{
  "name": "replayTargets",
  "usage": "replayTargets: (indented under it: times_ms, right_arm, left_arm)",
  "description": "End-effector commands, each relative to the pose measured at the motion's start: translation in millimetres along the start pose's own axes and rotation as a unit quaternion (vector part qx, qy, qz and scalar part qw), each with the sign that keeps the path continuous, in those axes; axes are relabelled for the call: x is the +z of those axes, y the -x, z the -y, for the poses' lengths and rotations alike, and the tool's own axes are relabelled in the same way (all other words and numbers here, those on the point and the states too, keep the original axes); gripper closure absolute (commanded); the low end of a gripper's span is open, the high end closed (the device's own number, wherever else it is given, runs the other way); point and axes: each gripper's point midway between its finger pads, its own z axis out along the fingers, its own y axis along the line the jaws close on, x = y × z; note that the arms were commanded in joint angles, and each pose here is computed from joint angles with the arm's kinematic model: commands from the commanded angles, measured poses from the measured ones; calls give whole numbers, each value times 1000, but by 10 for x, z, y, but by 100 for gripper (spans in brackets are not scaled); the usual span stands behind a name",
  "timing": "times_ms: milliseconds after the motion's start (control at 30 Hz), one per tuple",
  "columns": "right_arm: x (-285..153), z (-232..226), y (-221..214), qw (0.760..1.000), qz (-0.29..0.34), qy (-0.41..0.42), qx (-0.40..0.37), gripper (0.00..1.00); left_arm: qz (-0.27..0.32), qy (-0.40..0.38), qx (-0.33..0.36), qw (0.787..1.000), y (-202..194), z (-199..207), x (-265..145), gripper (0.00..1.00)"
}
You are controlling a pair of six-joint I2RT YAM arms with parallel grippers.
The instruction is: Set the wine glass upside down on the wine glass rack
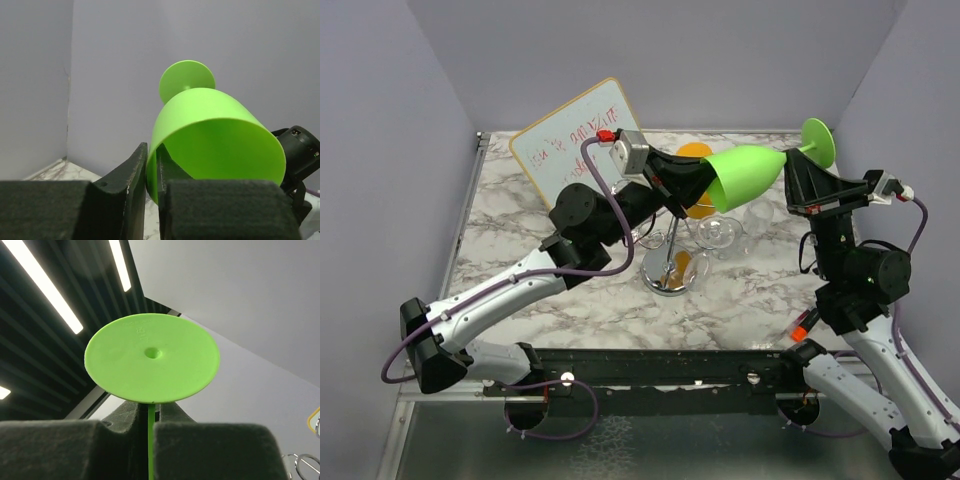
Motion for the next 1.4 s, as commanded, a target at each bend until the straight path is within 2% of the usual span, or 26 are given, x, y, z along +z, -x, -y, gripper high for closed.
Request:
replayTargets:
  times_ms: [0, 200, 300, 467, 600, 733, 833, 867, 1067, 1233, 1367]
  right_arm:
    - [26, -102, 125, 999, 32, 19, -11, 99]
    - [26, -120, 123, 999, 31, 24, -17, 99]
    - [17, -146, 131, 999, 31, 23, -33, 99]
    - [47, -164, 233, 993, 33, -40, -110, 99]
    - [7, -168, 322, 986, 44, -59, -153, 99]
    - [-12, -189, 380, 976, 47, -67, -201, 99]
    - [-33, -197, 419, 966, 44, -77, -244, 99]
    - [-44, -202, 437, 961, 44, -79, -262, 99]
    - [-175, -190, 512, 915, 23, -83, -393, 99]
    - [-346, -299, 532, 862, 5, -42, -506, 99]
    - [-436, -372, 403, 808, -49, 2, -587, 99]
  left_arm:
    - [19, -37, 12, 999, 189, 193, -111, 82]
    - [28, -14, 10, 999, 249, 134, -204, 52]
    - [32, -13, 7, 999, 296, 148, -279, 43]
    - [50, 0, 2, 999, 454, 155, -475, 31]
    - [61, 11, -6, 998, 613, 169, -554, 23]
    - [53, 7, -8, 999, 705, 222, -555, 13]
    - [36, 10, -11, 999, 701, 229, -549, 2]
    - [29, 10, -12, 999, 691, 233, -546, 1]
    - [-46, 20, -9, 999, 555, 226, -483, 1]
    - [-77, 9, -34, 996, 486, 290, -389, 1]
    - [-85, 18, -50, 995, 469, 275, -298, 1]
